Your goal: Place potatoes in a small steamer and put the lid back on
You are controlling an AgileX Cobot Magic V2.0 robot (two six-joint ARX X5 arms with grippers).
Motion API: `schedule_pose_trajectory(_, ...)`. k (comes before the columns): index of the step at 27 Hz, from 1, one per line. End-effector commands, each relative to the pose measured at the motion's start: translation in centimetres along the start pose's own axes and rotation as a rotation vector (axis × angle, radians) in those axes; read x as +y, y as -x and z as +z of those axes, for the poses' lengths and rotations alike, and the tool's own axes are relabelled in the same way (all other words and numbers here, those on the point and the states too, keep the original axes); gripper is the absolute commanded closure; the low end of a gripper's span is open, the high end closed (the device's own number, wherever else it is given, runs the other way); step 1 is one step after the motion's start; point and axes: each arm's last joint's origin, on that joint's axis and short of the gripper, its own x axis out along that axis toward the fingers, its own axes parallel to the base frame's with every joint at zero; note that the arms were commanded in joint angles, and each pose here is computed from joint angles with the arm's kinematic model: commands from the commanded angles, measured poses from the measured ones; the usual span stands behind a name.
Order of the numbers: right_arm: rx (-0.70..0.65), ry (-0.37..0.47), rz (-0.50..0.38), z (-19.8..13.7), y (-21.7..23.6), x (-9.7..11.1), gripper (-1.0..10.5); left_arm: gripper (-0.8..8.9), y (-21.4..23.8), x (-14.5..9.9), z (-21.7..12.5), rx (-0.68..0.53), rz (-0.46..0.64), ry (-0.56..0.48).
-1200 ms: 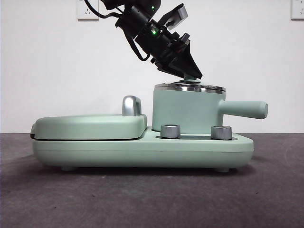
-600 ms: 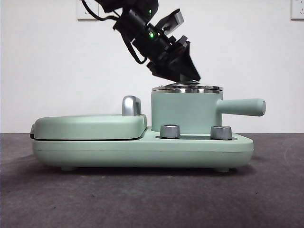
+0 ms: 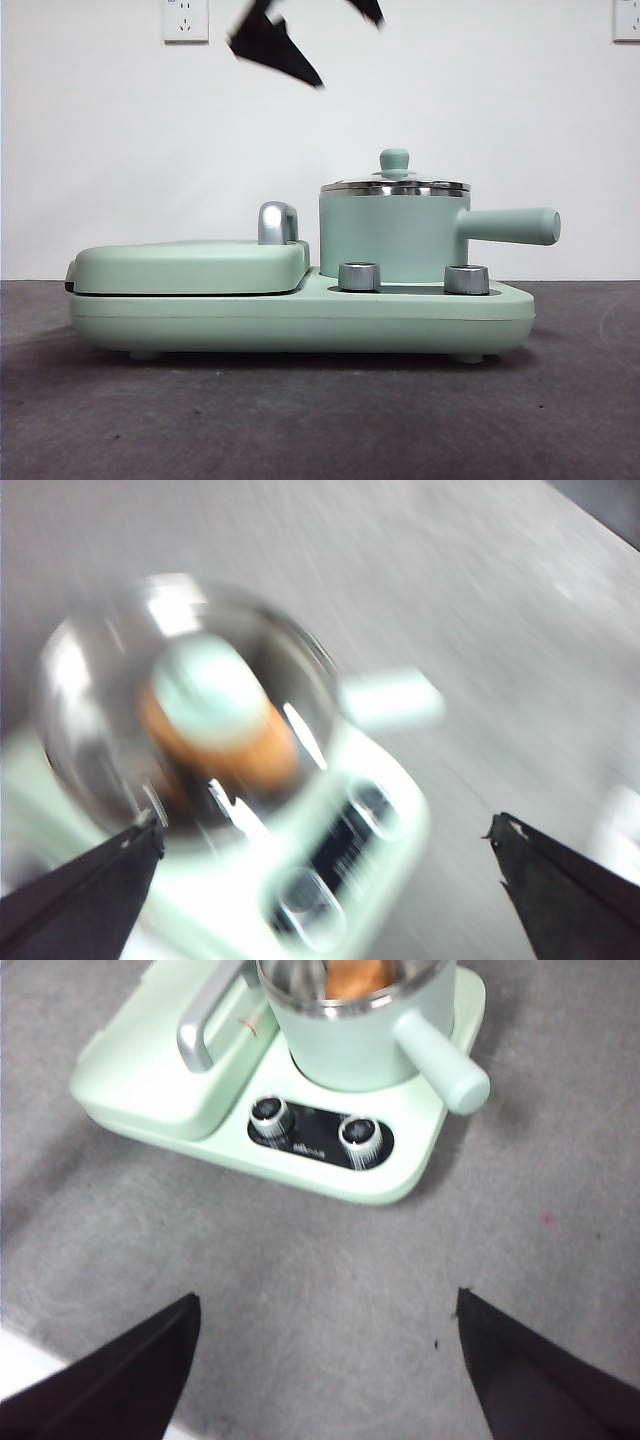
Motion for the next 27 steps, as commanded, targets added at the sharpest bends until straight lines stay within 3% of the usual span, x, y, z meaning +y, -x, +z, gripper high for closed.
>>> schedule_pose_trajectory(1, -0.035, 0.001, 0.016, 0.5, 0.1, 0.2, 5.4, 2.84, 1.6, -1.5, -0.4, 0.045, -0.027, 0.029)
schedule_pose_trajectory(6, -0.044, 0.002, 0.02, 0.6, 0.1, 0.2, 5.4, 2.87, 8.2, -5.3, -1.9, 0.039, -0.025, 0.061)
schedule_pose_trajectory(12, -0.044, 0.002, 0.028, 0.6, 0.1, 0.3, 5.4, 3.24, 12.5, -8.2, -5.1, 0.026, -0.023, 0.047)
schedule_pose_trajectory(22, -0.045, 0.009, 0.116, 0.7, 0.1, 0.6, 5.4, 3.28, 15.1, -11.2, -14.5, 0.013, -0.016, 0.047)
schedule_pose_trajectory(27, -0.055, 0.012, 0.144, 0.9, 0.1, 0.7, 5.4, 3.87, 15.5, -11.8, -18.2, -0.06, 0.021, 0.062)
